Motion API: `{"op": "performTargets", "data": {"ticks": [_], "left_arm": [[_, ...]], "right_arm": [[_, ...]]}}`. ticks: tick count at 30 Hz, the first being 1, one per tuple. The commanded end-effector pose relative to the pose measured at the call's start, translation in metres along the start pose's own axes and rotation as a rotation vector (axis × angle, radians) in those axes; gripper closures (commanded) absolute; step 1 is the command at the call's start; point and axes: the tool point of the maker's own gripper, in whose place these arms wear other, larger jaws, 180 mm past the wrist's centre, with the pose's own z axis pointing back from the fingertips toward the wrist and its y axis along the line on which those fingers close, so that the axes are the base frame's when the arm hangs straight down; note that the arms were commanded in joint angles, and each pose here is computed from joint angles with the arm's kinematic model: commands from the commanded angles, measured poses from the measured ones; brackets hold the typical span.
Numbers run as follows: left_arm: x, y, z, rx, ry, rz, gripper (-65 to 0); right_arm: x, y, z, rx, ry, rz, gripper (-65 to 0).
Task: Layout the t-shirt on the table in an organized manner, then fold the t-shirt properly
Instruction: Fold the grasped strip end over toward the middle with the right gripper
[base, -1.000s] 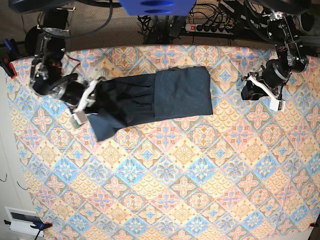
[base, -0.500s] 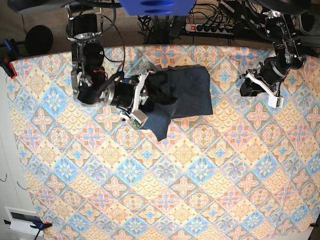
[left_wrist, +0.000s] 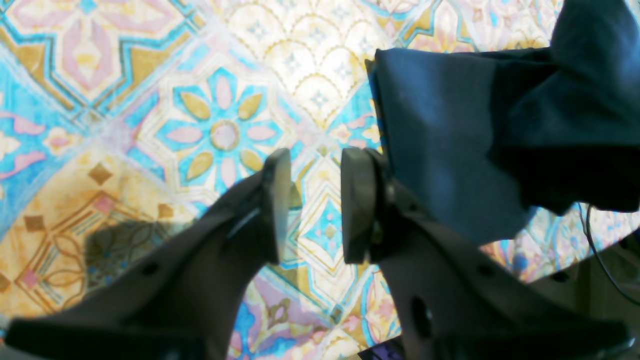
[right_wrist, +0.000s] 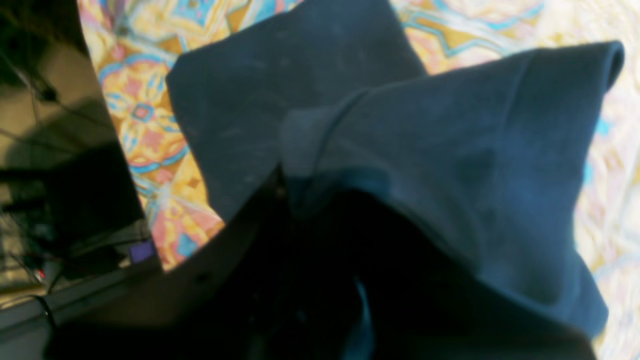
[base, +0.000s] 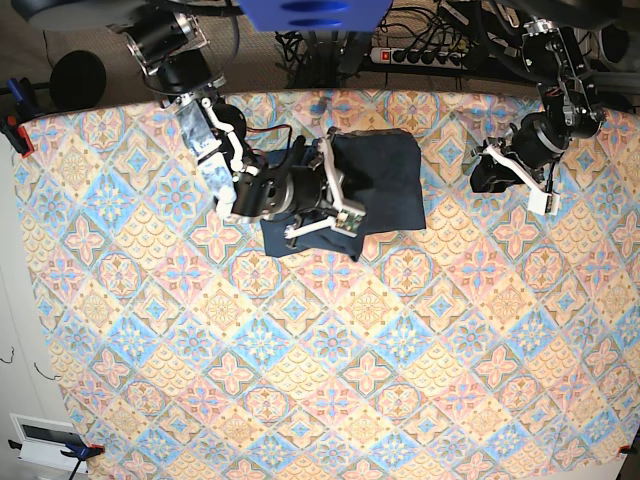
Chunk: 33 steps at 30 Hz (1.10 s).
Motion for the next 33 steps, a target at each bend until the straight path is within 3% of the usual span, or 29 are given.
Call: {"op": "performTargets", "data": {"ticks": [1, 5, 11, 14, 17, 23, 30, 33], "left_arm": [[0.013, -0.001, 0.004, -0.006, -0.037, -0.018, -15.9], [0.013, -0.002, 0.003, -0.009, -0.039, -0.015, -15.9], [0.012, -0.002, 0.004, -0.008, -0.038, -0.014, -15.9], [0.011, -0.002, 0.004, -0.008, -0.035, -0.013, -15.9], [0.01, -0.002, 0.004, -0.007, -0.034, -0.013, -15.9], [0.01, -0.002, 0.004, -0.007, -0.034, -0.012, -16.0], [0.012, -0.001, 0.003, -0.007, -0.037, -0.013, -16.1], [0.012, -0.002, 0.003, -0.007, -0.038, -0.014, -16.2]], "right_arm": [[0.02, 0.0, 0.002, -0.001, -0.058, 0.035, -0.3], [0.019, 0.013, -0.014, 0.014, -0.009, 0.078, -0.3], [0.057, 0.017, -0.021, 0.013, -0.089, 0.117, -0.3], [0.058, 0.012, -0.025, 0.014, -0.083, 0.115, -0.6], [0.062, 0.004, -0.025, 0.004, -0.085, 0.121, -5.8], [0.073, 0.003, -0.023, 0.002, -0.141, 0.127, -22.3], [0.104, 0.006, 0.005, -0.047, -0.247, 0.196, -23.6], [0.095, -0.004, 0.021, -0.096, -0.246, 0.203, -23.6]]}}
